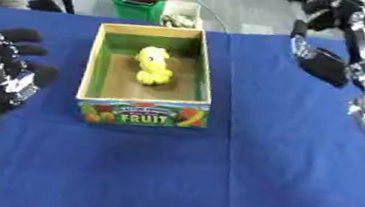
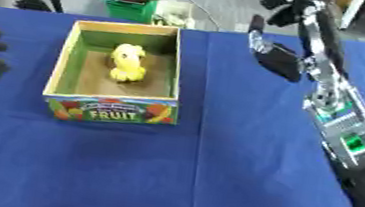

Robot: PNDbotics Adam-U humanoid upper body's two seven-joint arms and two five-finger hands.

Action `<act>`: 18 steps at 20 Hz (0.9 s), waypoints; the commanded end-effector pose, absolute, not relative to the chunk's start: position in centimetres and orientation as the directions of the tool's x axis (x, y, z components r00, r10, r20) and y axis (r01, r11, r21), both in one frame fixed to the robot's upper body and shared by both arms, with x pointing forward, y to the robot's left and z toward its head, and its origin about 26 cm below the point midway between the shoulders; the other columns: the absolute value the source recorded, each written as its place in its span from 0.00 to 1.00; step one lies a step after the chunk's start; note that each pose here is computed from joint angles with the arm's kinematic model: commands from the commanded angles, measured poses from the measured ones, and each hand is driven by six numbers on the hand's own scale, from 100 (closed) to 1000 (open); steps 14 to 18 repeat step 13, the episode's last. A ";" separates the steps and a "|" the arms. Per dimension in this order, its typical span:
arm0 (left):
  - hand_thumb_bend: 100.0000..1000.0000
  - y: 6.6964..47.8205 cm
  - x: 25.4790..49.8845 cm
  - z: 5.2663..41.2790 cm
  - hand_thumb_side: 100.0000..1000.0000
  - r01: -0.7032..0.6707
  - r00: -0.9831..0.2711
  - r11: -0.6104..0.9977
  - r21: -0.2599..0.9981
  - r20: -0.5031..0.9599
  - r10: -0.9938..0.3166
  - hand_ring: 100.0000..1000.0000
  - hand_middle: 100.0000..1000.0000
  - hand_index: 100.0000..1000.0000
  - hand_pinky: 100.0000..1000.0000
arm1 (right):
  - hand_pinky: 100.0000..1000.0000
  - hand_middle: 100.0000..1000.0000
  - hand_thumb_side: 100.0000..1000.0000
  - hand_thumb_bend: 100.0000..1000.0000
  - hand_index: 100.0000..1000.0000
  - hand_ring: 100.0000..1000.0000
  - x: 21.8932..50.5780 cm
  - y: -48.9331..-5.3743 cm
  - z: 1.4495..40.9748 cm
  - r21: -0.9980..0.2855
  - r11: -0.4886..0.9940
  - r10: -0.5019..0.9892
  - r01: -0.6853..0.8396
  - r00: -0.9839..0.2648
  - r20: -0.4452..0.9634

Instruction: Pick up objects on the table and place them in the box.

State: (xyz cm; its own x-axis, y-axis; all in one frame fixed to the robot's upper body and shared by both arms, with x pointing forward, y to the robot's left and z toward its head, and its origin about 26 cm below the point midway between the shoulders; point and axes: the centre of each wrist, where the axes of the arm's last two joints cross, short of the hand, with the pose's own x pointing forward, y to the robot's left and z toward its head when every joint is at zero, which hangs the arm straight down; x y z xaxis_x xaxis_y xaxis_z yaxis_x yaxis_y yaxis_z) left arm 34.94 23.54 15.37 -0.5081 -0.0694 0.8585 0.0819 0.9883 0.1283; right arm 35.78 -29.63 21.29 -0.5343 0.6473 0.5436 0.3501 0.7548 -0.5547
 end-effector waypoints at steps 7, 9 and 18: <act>0.83 25.0 35.1 15.8 0.29 0.010 -0.515 0.990 0.139 0.849 -0.114 0.63 0.62 0.67 0.48 | 0.56 0.56 0.11 0.00 0.65 0.52 33.7 -33.8 19.3 -0.370 0.784 0.598 0.497 -0.448 0.665; 0.83 25.1 35.1 15.6 0.29 0.002 -0.511 0.991 0.136 0.852 -0.116 0.63 0.61 0.67 0.48 | 0.56 0.56 0.11 0.00 0.65 0.52 33.4 -34.2 18.7 -0.340 0.788 0.581 0.513 -0.437 0.687; 0.82 25.2 35.1 15.4 0.29 -0.007 -0.505 0.991 0.130 0.855 -0.116 0.62 0.61 0.67 0.47 | 0.56 0.56 0.12 0.00 0.65 0.52 33.1 -34.7 17.7 -0.295 0.794 0.551 0.531 -0.424 0.719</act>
